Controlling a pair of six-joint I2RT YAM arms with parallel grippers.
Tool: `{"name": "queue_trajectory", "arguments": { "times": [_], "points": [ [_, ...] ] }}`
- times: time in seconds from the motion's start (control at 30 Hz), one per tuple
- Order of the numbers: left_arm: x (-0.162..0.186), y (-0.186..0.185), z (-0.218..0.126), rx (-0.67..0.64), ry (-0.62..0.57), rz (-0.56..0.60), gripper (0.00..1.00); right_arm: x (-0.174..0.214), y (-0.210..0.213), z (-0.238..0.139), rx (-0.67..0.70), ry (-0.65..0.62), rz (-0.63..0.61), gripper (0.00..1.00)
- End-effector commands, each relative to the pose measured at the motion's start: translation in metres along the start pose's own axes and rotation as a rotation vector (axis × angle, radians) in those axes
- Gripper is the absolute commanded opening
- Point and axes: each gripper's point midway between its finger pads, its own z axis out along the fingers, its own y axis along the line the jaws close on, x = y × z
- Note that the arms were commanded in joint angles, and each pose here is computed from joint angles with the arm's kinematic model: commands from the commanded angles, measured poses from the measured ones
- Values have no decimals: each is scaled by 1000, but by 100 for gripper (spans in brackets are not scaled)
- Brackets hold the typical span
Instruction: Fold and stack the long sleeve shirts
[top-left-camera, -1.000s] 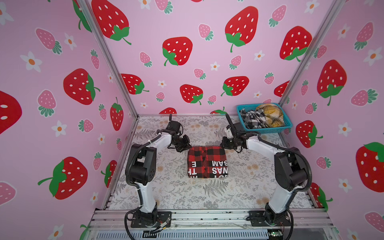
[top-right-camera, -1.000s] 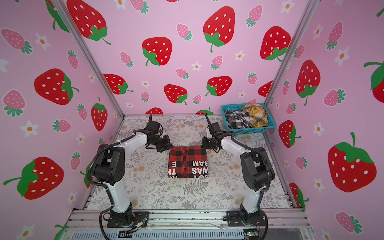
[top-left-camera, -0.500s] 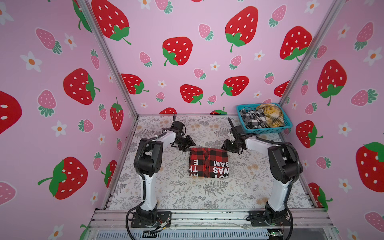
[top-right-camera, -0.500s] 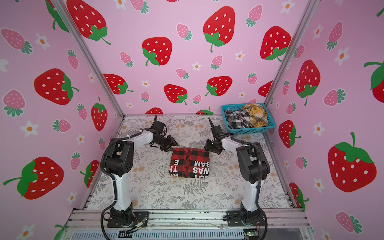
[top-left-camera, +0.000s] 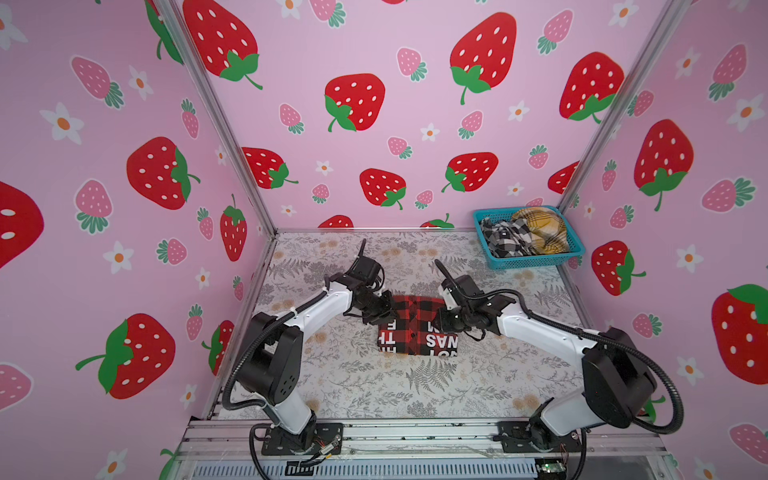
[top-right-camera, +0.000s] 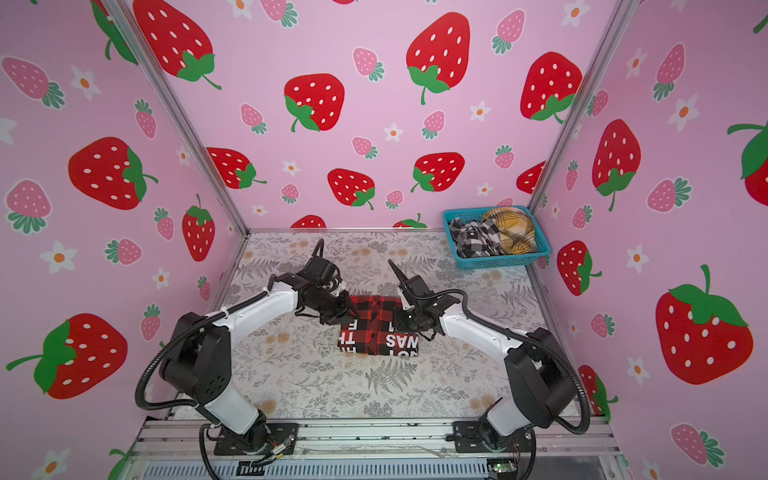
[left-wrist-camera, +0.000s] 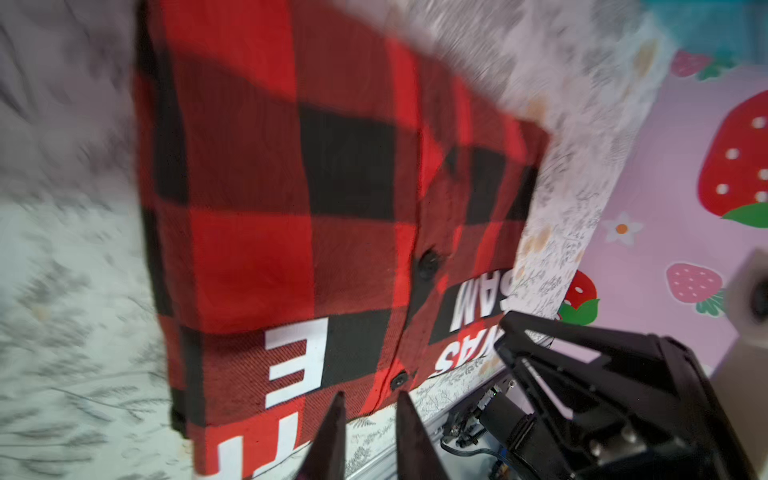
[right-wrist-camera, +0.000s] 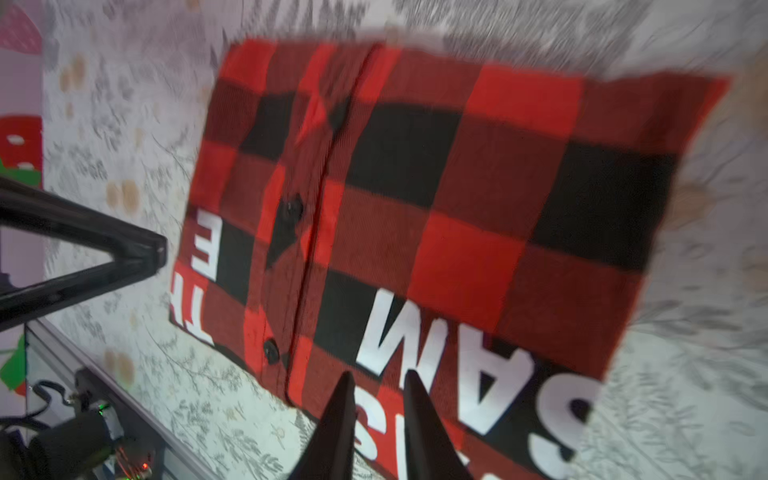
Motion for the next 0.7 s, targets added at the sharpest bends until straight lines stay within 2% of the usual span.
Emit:
{"name": "queue_trajectory", "arguments": {
  "times": [0.0, 0.13, 0.3, 0.37, 0.53, 0.67],
  "points": [
    [11, 5, 15, -7, 37, -31, 16, 20, -20, 8, 42, 28, 93, 20],
    [12, 23, 37, -59, 71, -47, 11, 48, -48, 24, 116, 89, 142, 17],
    [14, 41, 61, -100, 119, -76, 8, 65, -58, 39, 125, 134, 145, 12],
    [15, 38, 58, -109, 108, -60, 9, 61, -55, 32, 130, 124, 135, 12],
    [9, 25, 31, -141, 57, -6, 10, 35, -45, -6, 155, 38, 103, 26],
    [3, 12, 12, -154, 21, 23, 11, 41, -53, -13, 190, 60, 91, 23]
  ]
}}
